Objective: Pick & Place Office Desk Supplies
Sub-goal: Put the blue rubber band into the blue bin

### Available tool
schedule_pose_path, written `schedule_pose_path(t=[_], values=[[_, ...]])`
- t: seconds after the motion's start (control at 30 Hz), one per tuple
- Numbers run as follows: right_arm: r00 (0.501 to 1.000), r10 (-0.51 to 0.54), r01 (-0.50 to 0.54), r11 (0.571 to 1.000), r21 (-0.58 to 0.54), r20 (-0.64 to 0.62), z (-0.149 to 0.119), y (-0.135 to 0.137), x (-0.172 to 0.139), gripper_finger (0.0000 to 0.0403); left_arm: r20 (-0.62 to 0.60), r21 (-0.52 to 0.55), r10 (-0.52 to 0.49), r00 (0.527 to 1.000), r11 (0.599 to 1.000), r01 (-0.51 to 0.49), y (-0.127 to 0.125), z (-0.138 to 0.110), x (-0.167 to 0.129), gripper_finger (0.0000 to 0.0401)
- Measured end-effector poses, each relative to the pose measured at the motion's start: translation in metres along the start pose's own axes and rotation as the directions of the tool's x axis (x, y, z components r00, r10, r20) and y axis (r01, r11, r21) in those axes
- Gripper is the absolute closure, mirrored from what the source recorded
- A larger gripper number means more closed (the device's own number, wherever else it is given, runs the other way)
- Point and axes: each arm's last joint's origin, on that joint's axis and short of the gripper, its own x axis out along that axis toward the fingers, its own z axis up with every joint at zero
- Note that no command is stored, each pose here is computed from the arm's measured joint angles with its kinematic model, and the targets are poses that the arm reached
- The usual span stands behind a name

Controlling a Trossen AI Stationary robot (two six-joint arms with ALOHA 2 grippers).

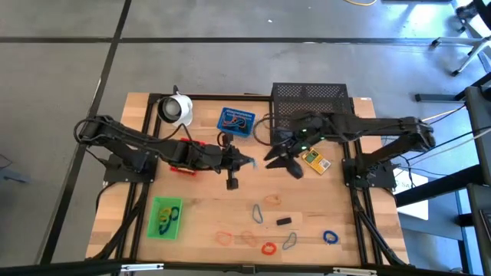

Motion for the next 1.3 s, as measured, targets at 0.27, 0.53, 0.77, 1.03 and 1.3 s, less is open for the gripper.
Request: schedule_pose_path(t=[0.27,0.53,0.77,1.03,1.3], values=[[0.997,-0.008,0.015,0.995,0.098,-0.07,-0.022,0.023,-0.063,0.0252,-0.038,-0.058,0.285,0.958,0.956,-0.287,0.045,-0.003,0.013,0.0398],[0.975,-0.065,0.117,0.963,0.241,-0.214,-0.055,0.045,-0.099,0.0269,-0.173,-0.081,0.438,0.882,0.886,-0.456,0.103,-0.034,0.053,0.0397],[0.91,-0.186,0.329,0.868,0.371,-0.371,-0.099,0.052,-0.091,0.0281,-0.326,-0.139,0.506,0.799,0.81,-0.57,0.139,-0.079,0.087,0.0397],[0.759,-0.138,0.547,0.666,0.507,-0.637,-0.173,0.053,-0.049,0.0285,-0.402,-0.16,0.526,0.749,0.766,-0.623,0.157,-0.104,0.101,0.0396],[0.754,0.031,0.541,0.536,0.648,-0.656,-0.228,0.069,-0.012,0.0285,-0.413,-0.15,0.539,0.734,0.755,-0.639,0.166,-0.106,0.098,0.0378]])
